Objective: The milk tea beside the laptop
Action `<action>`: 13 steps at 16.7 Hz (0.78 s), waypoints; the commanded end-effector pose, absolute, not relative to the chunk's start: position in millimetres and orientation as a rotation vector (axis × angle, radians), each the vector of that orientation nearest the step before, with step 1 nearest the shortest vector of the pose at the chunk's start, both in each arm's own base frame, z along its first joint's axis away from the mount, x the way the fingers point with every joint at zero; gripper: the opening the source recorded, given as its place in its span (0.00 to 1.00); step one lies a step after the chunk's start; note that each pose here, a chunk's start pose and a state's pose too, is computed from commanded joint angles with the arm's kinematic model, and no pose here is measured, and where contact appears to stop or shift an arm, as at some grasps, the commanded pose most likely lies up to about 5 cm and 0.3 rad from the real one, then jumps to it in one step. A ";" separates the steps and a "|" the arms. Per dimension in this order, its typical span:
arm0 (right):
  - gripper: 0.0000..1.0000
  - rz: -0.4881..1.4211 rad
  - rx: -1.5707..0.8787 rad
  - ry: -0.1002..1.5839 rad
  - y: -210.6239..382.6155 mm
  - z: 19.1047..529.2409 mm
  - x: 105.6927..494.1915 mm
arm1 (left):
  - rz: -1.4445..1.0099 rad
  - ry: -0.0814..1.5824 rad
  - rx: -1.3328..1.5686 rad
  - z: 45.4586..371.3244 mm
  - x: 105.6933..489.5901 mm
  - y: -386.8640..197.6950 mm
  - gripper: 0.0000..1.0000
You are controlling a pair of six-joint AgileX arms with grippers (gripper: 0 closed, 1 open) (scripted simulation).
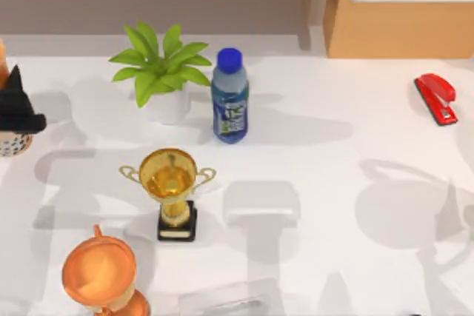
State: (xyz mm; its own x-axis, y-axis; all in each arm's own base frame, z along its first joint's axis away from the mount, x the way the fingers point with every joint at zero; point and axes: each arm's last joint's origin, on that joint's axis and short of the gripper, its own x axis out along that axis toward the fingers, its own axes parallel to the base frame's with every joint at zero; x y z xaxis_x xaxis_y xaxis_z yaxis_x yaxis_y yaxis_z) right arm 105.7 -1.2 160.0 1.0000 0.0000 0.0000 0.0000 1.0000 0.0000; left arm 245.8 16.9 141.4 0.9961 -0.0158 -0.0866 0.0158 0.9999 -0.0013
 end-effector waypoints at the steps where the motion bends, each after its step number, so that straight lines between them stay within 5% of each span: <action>1: 1.00 0.000 0.000 0.000 -1.2 160.0 105.7 | -0.015 0.102 -0.004 138.3 241.9 19.3 0.00; 13: 1.00 0.000 0.000 0.000 -1.2 160.0 105.7 | -0.025 0.095 0.005 134.5 242.3 19.4 0.00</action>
